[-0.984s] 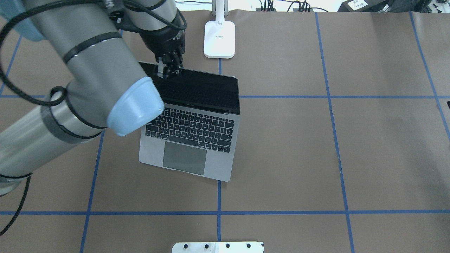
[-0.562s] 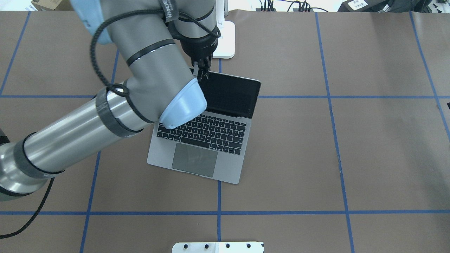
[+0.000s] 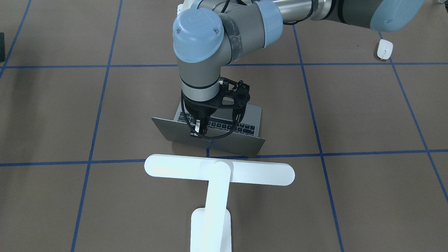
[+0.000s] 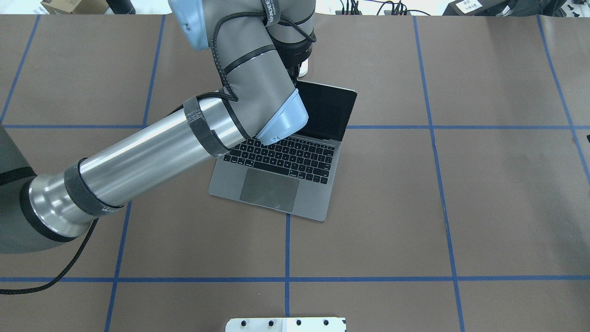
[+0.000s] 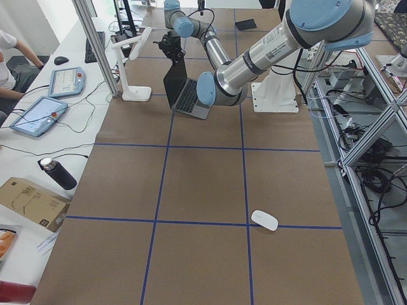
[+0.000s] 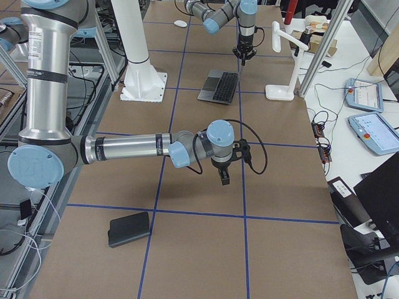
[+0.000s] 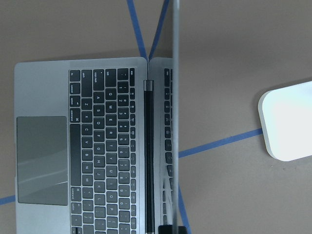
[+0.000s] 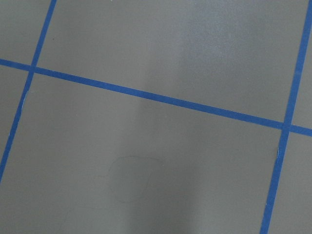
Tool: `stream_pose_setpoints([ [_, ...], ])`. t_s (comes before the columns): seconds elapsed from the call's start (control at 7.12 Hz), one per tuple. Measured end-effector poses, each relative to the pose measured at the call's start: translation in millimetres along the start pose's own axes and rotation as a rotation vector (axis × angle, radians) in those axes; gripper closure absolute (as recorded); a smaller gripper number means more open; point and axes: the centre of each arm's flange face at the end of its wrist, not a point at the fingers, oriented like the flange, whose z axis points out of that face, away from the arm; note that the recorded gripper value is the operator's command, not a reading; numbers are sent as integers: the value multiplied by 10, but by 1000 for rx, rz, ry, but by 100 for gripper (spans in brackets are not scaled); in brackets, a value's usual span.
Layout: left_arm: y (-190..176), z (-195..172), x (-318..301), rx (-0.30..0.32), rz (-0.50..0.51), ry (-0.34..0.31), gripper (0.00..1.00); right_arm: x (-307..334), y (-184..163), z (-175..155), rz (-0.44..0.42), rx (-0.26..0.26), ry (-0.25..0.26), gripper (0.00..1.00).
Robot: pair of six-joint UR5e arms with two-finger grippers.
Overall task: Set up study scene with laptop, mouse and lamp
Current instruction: 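Lower the laptop in front of the lamp and open the left gripper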
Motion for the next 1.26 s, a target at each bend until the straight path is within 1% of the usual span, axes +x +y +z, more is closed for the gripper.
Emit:
stream_pose_setpoints([
  [0.14,-30,87,76,8,-4,13,100,4,5,2,1,0,1,1],
  [0.42,-159,83,232,26,-49,50,100,14,19,7,3,-2,2,1],
  [0.7,-331,63,422,20,-146,97,100,34,41,20,7,-6,4,1],
  [0.98,-427,115,520,29,-221,126,100,41,49,24,9,-7,4,1],
  [1.12,-451,113,548,31,-240,138,39,43,53,26,9,-8,5,1],
  [1.26,-457,105,559,31,-242,144,0,51,57,32,11,-9,5,1],
])
